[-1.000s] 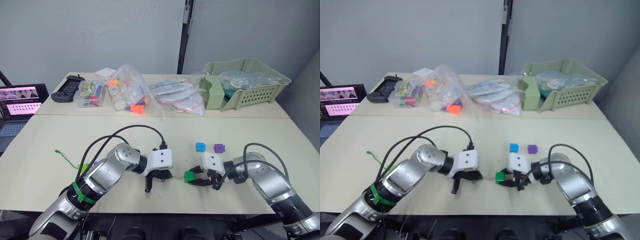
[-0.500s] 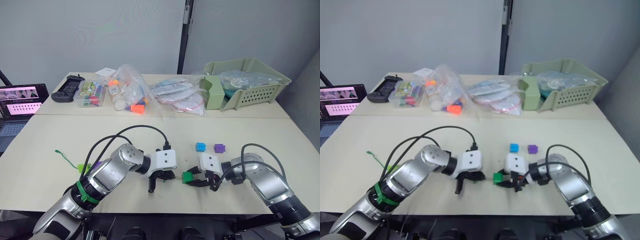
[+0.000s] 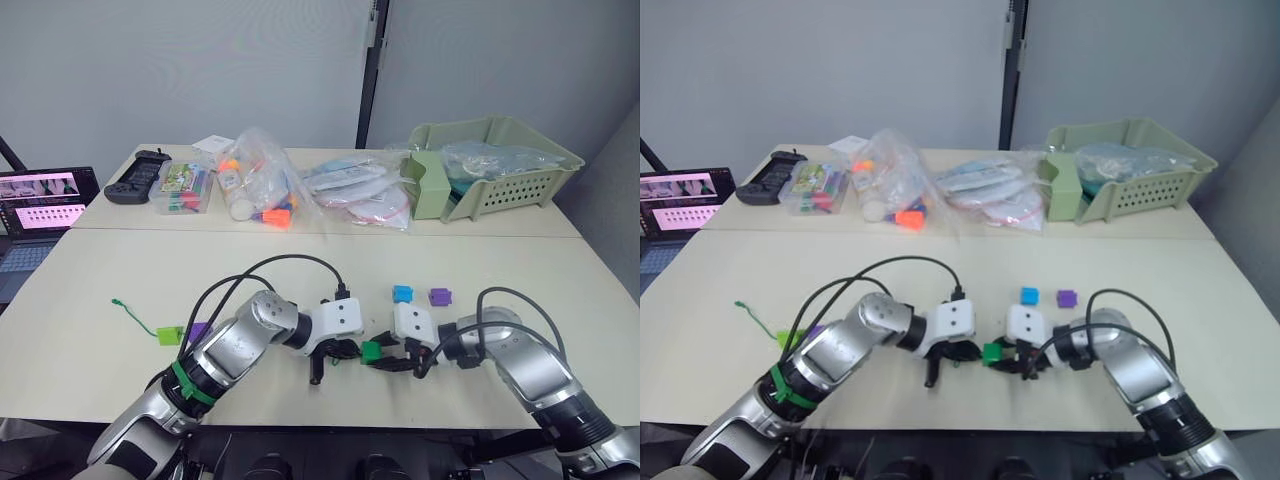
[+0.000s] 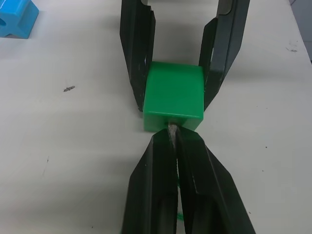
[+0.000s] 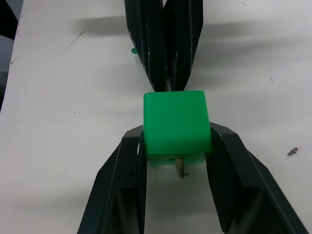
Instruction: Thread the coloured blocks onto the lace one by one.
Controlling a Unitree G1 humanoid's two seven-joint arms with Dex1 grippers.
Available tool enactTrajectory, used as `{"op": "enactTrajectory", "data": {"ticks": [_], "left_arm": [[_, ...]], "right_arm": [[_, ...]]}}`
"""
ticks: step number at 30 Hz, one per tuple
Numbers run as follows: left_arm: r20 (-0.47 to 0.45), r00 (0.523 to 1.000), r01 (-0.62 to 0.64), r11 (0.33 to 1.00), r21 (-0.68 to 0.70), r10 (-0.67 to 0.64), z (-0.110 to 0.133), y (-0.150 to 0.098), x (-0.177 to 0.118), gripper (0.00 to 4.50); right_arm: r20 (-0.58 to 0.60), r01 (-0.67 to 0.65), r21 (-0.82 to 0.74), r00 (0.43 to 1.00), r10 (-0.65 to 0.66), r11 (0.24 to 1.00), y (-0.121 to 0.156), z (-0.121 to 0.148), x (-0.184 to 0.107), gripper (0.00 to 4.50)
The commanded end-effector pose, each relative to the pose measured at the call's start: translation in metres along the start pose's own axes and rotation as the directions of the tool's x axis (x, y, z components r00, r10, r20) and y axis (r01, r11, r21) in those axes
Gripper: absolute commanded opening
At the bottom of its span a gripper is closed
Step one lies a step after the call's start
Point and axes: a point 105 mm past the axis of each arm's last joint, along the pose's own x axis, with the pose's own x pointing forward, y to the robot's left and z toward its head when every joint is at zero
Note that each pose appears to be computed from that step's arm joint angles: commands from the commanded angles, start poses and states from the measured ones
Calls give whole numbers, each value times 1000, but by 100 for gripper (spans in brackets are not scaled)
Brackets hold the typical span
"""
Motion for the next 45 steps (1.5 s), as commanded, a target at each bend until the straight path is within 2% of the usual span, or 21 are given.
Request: {"op": "enactTrajectory", "data": {"ticks": [1,8,9,15,23,26,28,33,34,45], "left_arm": [[117,993,-23,999,47,18,23,2,1,0],[184,983,-21,994,106,1,18,2,-32,233],[184,983,-13,994,107,-7,16,1,-34,234],[140,990,10,998,66,-20,-11,-3,-36,234],[157,987,19,1000,21,-22,-18,-6,-14,234],[132,991,27,1000,7,-28,-26,-7,-6,234],[100,995,7,1000,22,-9,-33,-5,-5,176],[103,994,-35,999,28,32,-32,1,-7,14],[108,993,-41,999,35,37,-31,2,-7,1],[148,989,-14,992,127,-5,-13,-1,5,0]], "right_arm": [[21,1,-22,1000,0,1000,4,6,0,118],[-44,10,27,999,-9,1000,7,-14,-7,118],[-47,13,30,999,-11,999,7,-15,-8,118],[-66,12,48,998,-9,999,8,-19,-11,118],[-71,20,58,997,-16,998,8,-20,-15,118],[-72,24,59,997,-20,998,7,-19,-17,118],[-71,25,58,997,-21,998,7,-18,-17,118],[-68,27,57,997,-23,998,6,-16,-18,118],[-67,27,57,997,-23,998,7,-16,-18,118],[-63,18,54,998,-15,998,10,-14,-14,118]]}}
